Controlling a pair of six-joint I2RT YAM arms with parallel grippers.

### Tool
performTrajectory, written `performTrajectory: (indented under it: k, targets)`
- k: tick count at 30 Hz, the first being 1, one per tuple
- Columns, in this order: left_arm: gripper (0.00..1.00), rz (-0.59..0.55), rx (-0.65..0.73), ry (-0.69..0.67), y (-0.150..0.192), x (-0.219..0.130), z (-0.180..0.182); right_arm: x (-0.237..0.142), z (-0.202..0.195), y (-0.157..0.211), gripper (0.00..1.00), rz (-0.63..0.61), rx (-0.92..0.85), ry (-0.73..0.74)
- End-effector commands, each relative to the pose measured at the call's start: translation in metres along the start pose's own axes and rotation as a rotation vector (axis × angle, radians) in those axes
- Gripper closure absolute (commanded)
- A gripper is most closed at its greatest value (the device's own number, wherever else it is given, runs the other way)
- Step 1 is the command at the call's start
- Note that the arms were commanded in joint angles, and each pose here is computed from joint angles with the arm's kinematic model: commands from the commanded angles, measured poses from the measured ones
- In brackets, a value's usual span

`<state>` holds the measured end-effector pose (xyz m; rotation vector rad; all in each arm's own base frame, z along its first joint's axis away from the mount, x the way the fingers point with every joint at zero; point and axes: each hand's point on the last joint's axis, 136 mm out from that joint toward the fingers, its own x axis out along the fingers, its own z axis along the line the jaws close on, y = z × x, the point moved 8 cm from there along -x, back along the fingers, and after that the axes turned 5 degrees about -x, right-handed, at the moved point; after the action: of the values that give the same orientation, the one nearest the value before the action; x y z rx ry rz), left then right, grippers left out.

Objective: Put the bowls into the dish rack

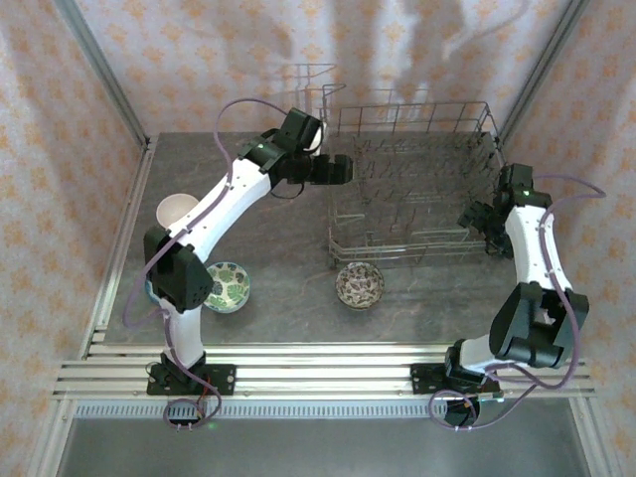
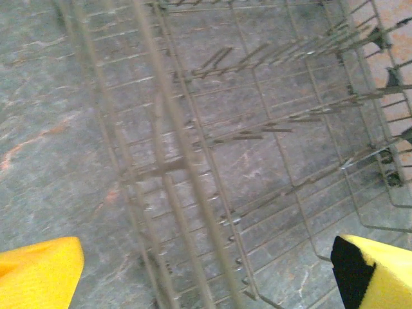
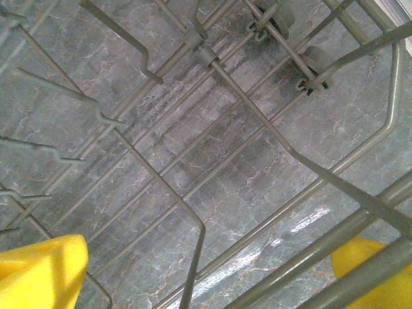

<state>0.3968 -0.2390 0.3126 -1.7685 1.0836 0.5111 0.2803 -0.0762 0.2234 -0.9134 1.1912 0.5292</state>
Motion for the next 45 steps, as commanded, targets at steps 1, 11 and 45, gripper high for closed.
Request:
performTrajectory:
  k: [1,11,45]
  targets:
    - [0.01,-0.036,0.001,-0.018,0.001,-0.019,0.005,-0.005,0.004,-0.026,0.03,-0.076,-0.004,-0.004]
    - [0.01,-0.025,-0.018,0.004,0.010,-0.021,0.012,-0.004,0.005,-0.057,0.02,-0.088,-0.035,0.087]
    - [0.21,0.458,0.103,0.025,0.151,0.017,0.042,-0.080,0.012,0.001,0.02,-0.188,-0.117,-0.014]
